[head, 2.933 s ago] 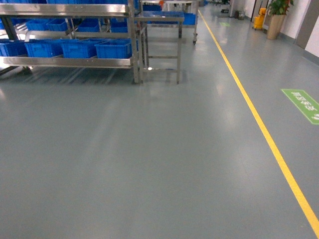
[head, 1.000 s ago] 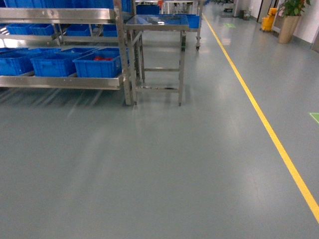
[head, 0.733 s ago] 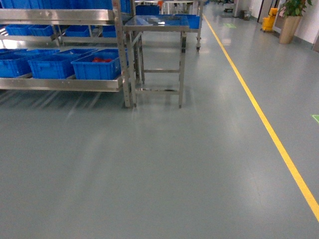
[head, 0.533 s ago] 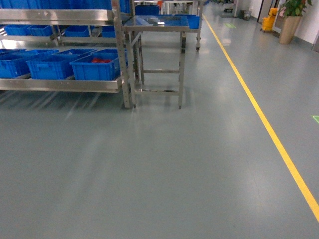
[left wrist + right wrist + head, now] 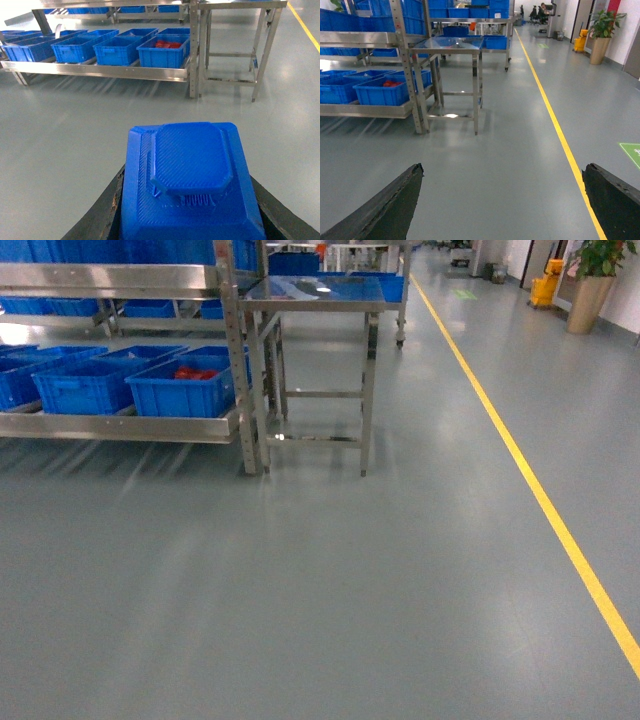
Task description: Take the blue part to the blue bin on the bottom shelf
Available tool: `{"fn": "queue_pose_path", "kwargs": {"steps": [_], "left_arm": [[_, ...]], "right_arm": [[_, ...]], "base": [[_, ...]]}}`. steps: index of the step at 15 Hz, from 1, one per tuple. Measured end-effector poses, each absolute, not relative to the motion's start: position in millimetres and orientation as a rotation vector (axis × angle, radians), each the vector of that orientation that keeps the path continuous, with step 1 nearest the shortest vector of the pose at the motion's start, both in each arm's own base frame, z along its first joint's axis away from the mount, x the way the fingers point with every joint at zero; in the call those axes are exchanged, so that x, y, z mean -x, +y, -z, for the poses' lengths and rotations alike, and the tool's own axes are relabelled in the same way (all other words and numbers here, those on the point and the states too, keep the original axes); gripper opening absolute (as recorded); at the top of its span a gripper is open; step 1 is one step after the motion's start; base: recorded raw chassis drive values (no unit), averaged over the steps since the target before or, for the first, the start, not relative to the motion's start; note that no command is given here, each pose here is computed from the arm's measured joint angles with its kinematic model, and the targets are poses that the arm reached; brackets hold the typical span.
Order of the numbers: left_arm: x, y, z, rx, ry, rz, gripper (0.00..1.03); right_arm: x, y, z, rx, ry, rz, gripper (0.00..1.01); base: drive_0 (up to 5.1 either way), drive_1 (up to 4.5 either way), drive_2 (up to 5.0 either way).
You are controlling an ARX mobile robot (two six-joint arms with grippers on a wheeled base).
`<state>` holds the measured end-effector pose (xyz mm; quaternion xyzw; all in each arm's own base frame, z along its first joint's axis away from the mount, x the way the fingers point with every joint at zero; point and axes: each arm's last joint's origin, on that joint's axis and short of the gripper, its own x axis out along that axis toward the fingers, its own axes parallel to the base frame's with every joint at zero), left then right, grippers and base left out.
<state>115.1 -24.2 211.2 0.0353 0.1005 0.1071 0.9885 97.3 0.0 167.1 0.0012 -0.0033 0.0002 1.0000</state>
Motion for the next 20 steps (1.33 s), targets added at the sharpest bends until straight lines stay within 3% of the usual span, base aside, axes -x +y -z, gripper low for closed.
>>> {"fn": "queue_pose_path", "kwargs": {"steps": [20], "left_arm": [[-115.2,-24.2,-211.0,-0.071,0.203,-0.216,0.44]], "right_arm": [[-97.3,0.0,-166.4,-0.002,0.000,0.000,0.98]], "base": [[0.0,4.33,-4.3]]}}
